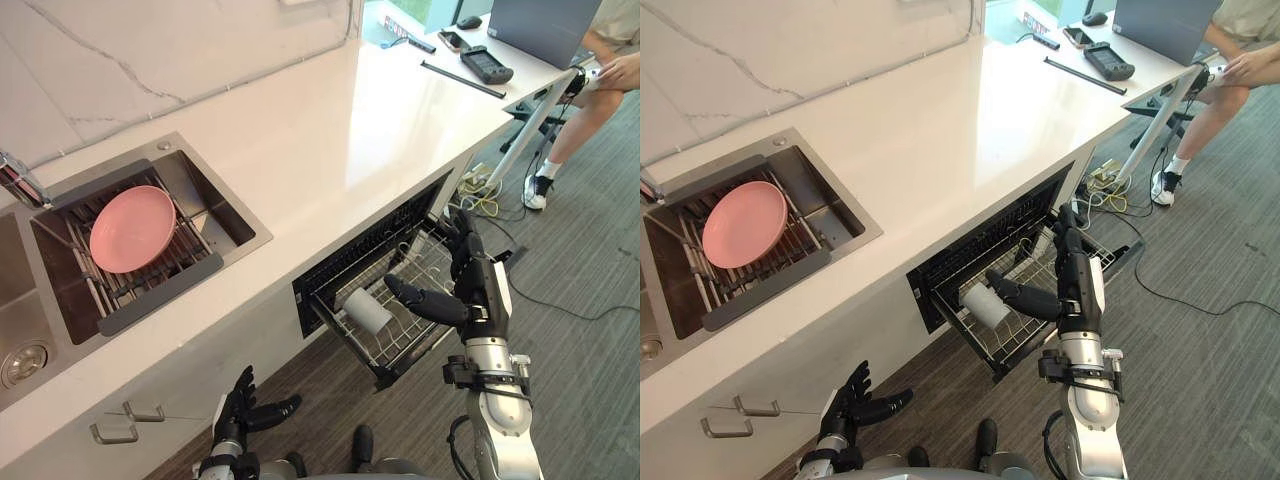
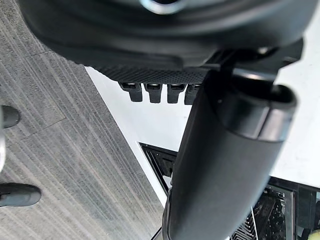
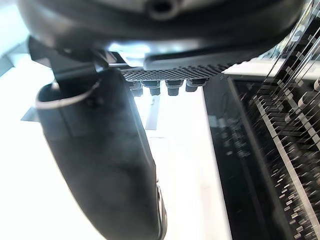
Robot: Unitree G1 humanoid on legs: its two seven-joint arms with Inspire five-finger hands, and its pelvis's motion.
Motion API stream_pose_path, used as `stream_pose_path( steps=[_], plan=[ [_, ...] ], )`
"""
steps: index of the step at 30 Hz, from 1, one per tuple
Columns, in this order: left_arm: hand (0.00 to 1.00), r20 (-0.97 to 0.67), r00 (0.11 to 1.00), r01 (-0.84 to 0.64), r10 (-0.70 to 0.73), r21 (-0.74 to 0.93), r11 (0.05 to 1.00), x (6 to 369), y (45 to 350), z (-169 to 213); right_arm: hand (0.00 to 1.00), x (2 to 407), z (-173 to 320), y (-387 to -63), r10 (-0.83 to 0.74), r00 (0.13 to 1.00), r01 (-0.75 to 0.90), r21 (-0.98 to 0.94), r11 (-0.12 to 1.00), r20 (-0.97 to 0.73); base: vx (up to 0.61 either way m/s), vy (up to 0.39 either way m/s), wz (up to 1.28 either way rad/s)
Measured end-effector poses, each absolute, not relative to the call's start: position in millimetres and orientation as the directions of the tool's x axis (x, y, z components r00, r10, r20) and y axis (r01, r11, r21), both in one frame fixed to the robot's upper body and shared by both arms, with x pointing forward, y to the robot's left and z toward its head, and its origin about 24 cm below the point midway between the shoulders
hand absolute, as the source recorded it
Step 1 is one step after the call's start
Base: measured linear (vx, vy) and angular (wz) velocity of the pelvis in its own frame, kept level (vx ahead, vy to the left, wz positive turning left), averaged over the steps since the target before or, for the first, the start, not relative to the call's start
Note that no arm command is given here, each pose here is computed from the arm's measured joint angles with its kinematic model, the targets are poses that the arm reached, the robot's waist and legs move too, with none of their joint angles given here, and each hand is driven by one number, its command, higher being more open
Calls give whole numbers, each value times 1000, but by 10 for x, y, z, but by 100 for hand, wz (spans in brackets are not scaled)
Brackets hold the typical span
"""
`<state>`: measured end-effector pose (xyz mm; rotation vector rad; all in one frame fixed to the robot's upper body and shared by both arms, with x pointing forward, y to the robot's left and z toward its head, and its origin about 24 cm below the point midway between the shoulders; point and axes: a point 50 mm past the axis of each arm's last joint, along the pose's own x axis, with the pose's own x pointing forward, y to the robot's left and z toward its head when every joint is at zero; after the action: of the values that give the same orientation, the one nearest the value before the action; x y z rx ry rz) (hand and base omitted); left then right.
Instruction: Walk over to the sink, pick up the cup, carry it to the dishwasher, place the cup inside the dishwasher, then close the dishwasher door
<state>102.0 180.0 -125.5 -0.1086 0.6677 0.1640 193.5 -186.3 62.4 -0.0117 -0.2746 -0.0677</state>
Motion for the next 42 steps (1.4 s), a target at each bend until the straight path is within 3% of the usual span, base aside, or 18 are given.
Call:
stream_pose_path(
  steps=[7,14,27,30,35,38,42],
  plan=[
    [100,-662,741,-201,114,-57,978,856,1757,-1302,100,1835,672,-1807,24,955,-32,23,999,297,-28,8,3],
    [100,-637,765,-167,93,-56,984,955,1776,-1271,100,1850,679,-1704,133,945,-137,-8,991,299,-54,20,19],
    [100,-633,773,-113,29,-93,989,964,1701,-1270,100,2017,708,-1820,109,948,-92,-73,993,300,73,182,55],
    [100,-645,764,-48,-3,-61,997,941,1732,-1264,100,2053,632,-1836,77,960,-63,-58,996,271,217,224,82],
    [100,-664,716,267,-217,-26,963,917,1748,-1221,100,2039,706,-1871,25,954,-2,-78,997,298,293,48,130],
    [100,-664,704,330,-252,-9,944,928,1790,-1181,100,2017,803,-1877,25,942,4,-85,996,336,193,-82,94],
    [100,-659,722,270,-209,-10,963,938,1781,-1187,100,2057,958,-1855,70,925,-28,-117,993,373,71,-85,12]
  ],
)
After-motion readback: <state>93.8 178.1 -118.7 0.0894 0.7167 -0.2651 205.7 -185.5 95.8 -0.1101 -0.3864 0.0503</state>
